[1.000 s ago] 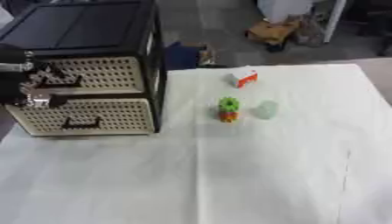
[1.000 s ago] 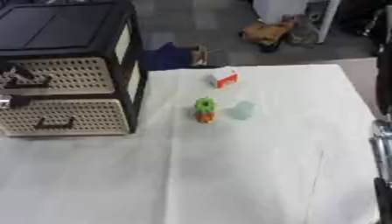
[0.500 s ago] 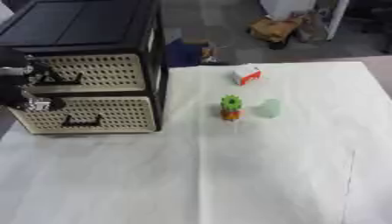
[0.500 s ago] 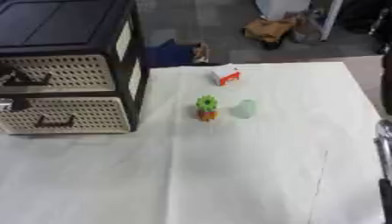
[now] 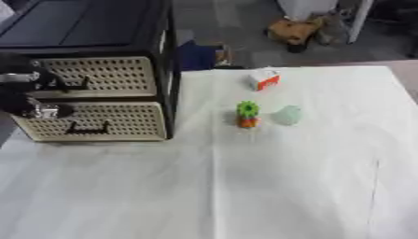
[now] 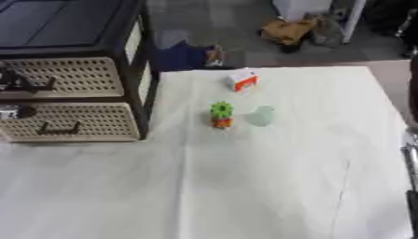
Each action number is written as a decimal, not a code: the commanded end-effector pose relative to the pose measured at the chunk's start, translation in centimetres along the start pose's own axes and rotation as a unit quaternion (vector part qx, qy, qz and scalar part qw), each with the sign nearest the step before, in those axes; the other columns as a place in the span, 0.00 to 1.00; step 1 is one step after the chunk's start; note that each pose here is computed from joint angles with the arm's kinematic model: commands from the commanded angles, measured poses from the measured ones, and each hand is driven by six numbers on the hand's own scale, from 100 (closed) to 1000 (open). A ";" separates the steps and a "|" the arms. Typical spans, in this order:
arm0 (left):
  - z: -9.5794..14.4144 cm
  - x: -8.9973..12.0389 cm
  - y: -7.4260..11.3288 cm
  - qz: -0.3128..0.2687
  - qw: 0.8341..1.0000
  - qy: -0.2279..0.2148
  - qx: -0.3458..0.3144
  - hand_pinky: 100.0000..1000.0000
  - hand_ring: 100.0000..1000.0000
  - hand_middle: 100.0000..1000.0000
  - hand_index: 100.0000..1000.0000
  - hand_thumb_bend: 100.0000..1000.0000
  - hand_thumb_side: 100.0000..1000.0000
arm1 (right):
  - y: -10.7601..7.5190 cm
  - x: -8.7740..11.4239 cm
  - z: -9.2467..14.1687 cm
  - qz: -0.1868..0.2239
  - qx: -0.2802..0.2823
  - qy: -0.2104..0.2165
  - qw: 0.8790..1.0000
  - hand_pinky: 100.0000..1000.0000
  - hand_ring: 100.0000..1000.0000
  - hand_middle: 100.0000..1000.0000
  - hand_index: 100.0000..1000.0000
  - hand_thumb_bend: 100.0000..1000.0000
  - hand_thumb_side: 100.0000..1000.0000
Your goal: Pick up objects from table and place into drawer.
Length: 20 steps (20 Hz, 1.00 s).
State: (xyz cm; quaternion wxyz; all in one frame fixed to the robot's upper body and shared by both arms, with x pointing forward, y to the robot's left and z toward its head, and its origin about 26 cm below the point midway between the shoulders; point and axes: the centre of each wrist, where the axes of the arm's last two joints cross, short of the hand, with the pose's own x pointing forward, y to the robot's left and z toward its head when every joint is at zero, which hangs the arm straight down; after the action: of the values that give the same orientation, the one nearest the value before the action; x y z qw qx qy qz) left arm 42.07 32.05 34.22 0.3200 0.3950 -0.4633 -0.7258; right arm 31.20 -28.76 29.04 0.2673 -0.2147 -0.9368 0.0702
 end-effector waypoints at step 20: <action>2.5 0.4 -0.4 -0.038 0.999 -0.023 -0.009 0.00 0.00 0.00 0.73 0.25 1.00 | -0.6 0.5 -0.2 0.004 -0.011 -0.008 1.000 0.62 0.57 0.49 0.79 0.00 1.00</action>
State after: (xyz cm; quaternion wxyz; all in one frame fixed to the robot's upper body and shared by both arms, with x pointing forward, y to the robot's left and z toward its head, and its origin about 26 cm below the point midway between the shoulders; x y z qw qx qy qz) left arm 40.55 32.30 32.94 0.3020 0.3836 -0.4661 -0.7378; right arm 31.17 -28.97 28.83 0.2723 -0.2183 -0.9349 0.0650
